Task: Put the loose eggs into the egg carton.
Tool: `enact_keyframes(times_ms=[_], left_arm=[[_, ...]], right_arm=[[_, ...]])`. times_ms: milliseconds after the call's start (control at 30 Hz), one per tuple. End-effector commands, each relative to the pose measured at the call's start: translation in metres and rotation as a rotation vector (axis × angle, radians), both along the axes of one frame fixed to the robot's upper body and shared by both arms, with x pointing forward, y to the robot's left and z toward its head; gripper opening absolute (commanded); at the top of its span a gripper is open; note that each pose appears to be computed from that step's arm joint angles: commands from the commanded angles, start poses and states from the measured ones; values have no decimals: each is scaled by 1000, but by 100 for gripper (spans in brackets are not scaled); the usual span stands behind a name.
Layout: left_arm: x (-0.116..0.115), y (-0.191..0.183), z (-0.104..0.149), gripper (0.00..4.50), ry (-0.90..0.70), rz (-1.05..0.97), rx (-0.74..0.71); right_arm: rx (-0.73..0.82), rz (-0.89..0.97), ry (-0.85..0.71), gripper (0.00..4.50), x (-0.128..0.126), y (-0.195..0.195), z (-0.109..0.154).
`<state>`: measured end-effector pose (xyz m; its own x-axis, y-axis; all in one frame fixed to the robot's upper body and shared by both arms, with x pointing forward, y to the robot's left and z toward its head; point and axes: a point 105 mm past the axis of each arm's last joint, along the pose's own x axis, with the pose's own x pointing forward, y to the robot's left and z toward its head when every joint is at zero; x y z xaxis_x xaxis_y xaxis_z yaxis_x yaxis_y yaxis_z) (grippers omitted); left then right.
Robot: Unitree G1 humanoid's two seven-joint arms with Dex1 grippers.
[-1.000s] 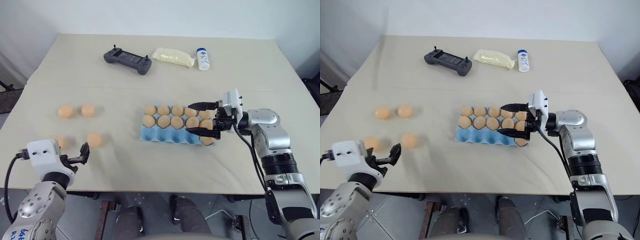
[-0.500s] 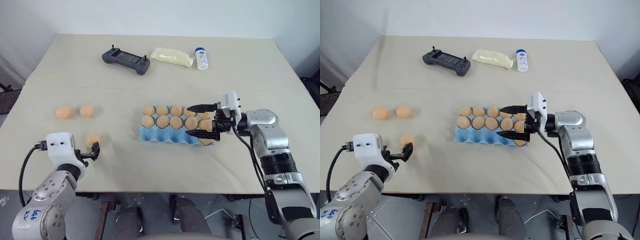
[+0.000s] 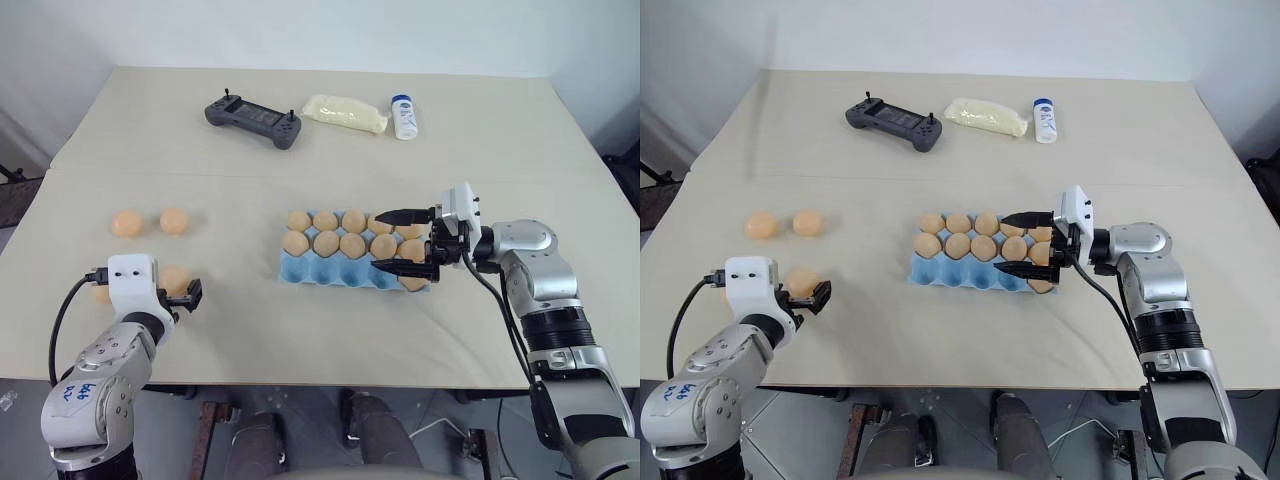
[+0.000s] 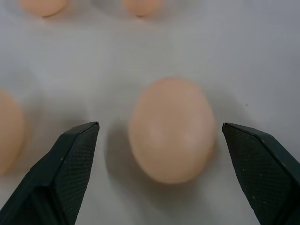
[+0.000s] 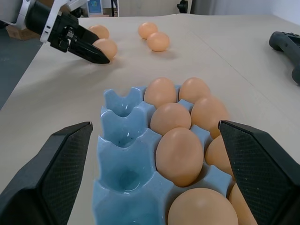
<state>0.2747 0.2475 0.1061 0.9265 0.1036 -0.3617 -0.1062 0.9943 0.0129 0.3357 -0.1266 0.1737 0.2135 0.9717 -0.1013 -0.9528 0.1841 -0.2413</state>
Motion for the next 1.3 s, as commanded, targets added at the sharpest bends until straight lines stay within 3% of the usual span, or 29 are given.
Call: enact_keyframes(times_ms=[33,133,333,400,633,800,967,1300], left_arm=[[6,2,7,448,-41,-15,24],[9,-1,9,392,-60,-30,25],[10,-2,10,190,-68,-38,32],[12,-2,16,165,-97,-48,46],[25,-43,64,161,-321,-299,49],[34,-82,77,161,-370,-542,73],[39,-121,88,161,-416,-783,-35],[44,-180,96,161,-429,-1098,-96]], right_arm=[[9,-5,-44,450,-1,-2,11],[8,-9,-45,450,0,-2,11],[5,-20,-44,450,0,-4,10],[6,-22,-45,450,-1,-5,10],[25,-23,-61,450,-6,-13,13],[23,-35,-71,450,-16,-21,11],[2,-71,-71,450,-29,-35,5],[-30,-217,-51,450,-40,-65,-8]])
